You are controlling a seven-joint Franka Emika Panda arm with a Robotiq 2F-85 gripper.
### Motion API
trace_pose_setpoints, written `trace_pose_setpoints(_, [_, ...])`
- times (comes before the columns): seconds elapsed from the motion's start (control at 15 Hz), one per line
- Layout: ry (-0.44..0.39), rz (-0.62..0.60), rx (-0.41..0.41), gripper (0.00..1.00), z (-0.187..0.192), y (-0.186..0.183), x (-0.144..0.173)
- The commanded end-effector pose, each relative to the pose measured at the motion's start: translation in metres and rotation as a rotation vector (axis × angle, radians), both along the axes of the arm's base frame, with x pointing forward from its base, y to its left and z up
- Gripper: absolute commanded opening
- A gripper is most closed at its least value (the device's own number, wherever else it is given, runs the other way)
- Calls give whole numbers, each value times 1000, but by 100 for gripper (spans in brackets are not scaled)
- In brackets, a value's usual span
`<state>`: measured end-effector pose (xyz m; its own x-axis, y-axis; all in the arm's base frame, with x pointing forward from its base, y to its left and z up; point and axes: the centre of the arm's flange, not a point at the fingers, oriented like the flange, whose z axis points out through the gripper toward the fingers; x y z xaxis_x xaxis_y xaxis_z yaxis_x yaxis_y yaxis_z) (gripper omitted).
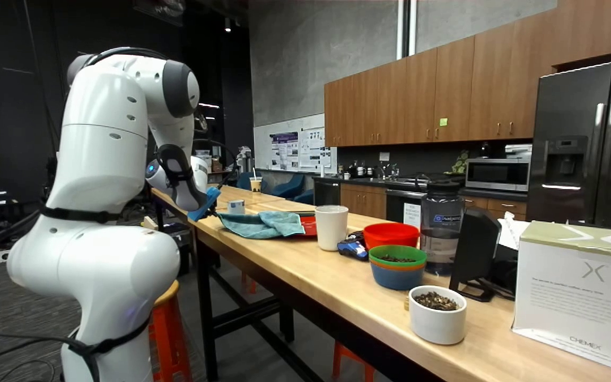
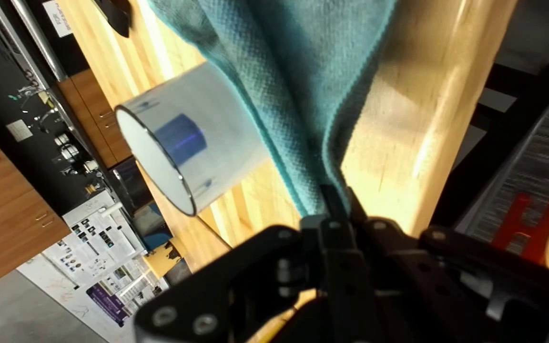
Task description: Move the blue towel to the left
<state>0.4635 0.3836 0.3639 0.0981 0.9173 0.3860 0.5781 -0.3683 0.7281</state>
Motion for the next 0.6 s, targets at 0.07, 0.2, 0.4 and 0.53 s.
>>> trace_pose_setpoints(0.07, [16, 15, -8, 1, 0, 2, 8])
trace_pose_setpoints(0.2, [29, -7, -13, 28, -3, -7, 7])
trace_pose_setpoints(0.4, [52, -50, -31, 44, -8, -26, 7])
trace_pose_setpoints(0.53, [59, -87, -44, 58, -9, -44, 12])
